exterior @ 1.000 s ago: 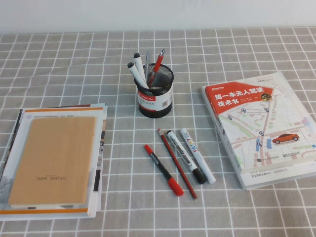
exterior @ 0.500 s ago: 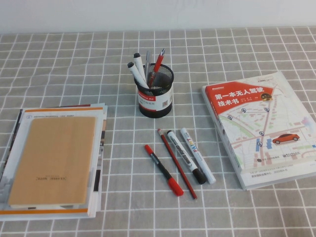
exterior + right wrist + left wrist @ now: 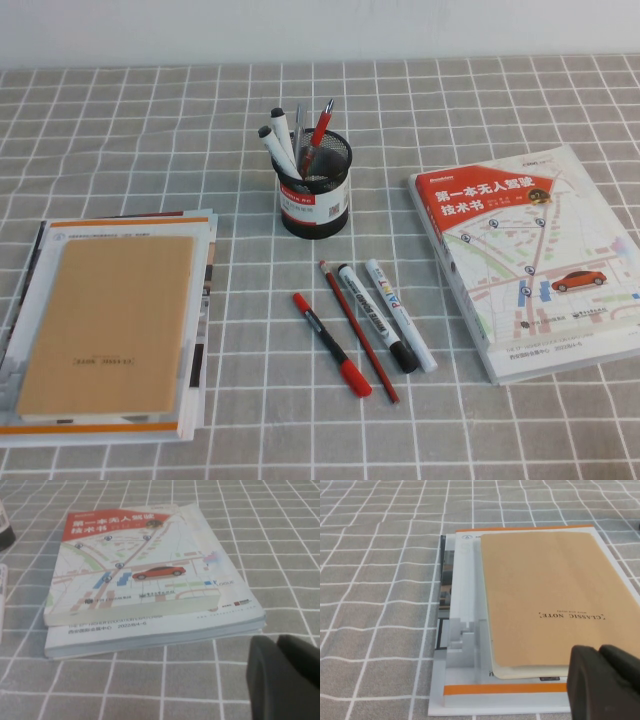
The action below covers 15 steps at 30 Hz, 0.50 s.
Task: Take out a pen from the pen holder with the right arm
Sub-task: 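Take a marker out of the pen holder and lay it on the table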
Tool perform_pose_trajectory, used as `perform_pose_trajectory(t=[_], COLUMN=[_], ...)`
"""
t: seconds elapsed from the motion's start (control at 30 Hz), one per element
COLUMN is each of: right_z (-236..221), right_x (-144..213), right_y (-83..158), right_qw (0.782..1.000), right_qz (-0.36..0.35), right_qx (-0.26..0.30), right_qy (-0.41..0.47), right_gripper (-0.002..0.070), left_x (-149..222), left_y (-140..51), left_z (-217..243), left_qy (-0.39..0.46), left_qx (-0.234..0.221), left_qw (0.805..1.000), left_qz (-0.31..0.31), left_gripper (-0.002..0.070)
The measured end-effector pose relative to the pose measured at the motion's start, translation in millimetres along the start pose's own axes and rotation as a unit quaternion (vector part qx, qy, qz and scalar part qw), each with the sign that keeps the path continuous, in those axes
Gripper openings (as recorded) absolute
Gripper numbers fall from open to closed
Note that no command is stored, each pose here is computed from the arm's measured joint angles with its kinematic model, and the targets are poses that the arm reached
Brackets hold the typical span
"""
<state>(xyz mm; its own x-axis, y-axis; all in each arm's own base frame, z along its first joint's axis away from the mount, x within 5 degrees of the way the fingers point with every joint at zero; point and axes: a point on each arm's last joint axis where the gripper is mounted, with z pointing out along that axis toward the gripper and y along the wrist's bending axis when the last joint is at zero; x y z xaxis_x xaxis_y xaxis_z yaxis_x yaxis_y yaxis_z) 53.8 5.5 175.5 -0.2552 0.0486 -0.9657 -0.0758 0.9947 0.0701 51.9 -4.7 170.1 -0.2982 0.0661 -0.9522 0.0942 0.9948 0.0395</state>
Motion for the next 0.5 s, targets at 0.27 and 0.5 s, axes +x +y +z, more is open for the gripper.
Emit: perform_pose_trajectory(t=[0.27,0.5], right_z=[-0.1,-0.2], right_x=[4.6,5.3], right_y=[1.2,1.5], right_qw=[0.999,0.999], right_qz=[-0.021,-0.018], right_qx=[-0.007,-0.009], right_qy=[0.025,0.029], right_gripper=[-0.0013,-0.0012], left_x=[0.0,0.0], left_y=[0.0,0.0], left_z=[0.0,0.0], left_qy=[0.0,0.0], left_qx=[0.0,0.0], left_qw=[1.0,1.0], left_qz=[0.0,0.0], left_gripper=[-0.0004,-0.0004])
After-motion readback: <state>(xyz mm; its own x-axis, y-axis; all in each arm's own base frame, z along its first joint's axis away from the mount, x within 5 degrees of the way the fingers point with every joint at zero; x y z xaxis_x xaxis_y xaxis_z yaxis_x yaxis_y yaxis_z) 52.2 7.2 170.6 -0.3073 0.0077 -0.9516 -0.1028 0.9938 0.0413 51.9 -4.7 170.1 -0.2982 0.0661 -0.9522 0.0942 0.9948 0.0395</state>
